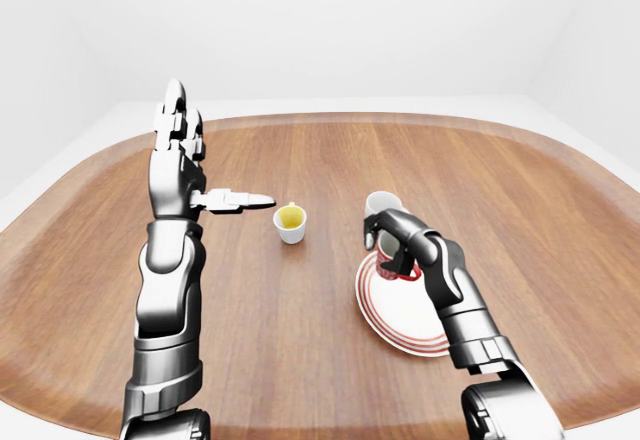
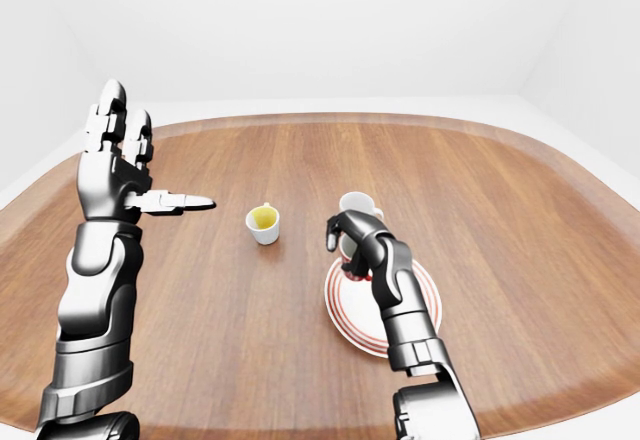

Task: Pick up the red mug and put it on the plate

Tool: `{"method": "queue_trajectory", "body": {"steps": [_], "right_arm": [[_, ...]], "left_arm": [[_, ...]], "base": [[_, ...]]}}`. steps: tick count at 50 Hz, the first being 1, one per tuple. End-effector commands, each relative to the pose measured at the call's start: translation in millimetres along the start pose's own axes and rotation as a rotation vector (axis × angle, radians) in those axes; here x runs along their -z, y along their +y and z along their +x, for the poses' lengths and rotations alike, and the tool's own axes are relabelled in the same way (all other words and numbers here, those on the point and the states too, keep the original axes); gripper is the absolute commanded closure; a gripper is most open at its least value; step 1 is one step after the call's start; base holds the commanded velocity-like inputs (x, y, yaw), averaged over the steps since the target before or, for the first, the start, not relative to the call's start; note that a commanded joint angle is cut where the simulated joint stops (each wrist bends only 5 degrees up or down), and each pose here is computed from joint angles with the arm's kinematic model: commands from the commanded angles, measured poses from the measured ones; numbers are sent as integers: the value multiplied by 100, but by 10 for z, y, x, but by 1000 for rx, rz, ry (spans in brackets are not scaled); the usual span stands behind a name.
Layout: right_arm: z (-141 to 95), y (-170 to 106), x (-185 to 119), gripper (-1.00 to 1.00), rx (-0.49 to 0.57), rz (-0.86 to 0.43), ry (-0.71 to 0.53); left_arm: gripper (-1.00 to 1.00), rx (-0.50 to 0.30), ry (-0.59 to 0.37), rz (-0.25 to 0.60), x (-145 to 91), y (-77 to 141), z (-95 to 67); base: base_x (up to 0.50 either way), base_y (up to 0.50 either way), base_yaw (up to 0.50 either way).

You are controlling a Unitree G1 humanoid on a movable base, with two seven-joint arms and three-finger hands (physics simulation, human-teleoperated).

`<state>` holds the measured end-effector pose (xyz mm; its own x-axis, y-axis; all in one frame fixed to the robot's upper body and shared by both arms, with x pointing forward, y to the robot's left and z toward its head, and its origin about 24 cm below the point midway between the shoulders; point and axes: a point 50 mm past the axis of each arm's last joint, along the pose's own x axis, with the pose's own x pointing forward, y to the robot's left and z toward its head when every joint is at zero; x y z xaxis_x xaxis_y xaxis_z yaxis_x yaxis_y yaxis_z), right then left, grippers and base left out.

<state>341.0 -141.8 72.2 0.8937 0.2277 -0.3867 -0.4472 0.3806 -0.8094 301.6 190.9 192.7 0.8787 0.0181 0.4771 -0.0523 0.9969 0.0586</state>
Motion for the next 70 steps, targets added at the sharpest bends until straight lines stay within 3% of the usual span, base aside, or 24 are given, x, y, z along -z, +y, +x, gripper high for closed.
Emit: {"method": "queue_trajectory", "body": {"steps": [1,70], "right_arm": [[33,40,74,100,42,135,-27],[132,325,623,100,35,197,206]], "left_arm": [[-100,2,2,-1,5,-11,4],[-100,7,-1,-1,0,-32,-18]], "base": [[0,0,0],[0,0,0]]}}
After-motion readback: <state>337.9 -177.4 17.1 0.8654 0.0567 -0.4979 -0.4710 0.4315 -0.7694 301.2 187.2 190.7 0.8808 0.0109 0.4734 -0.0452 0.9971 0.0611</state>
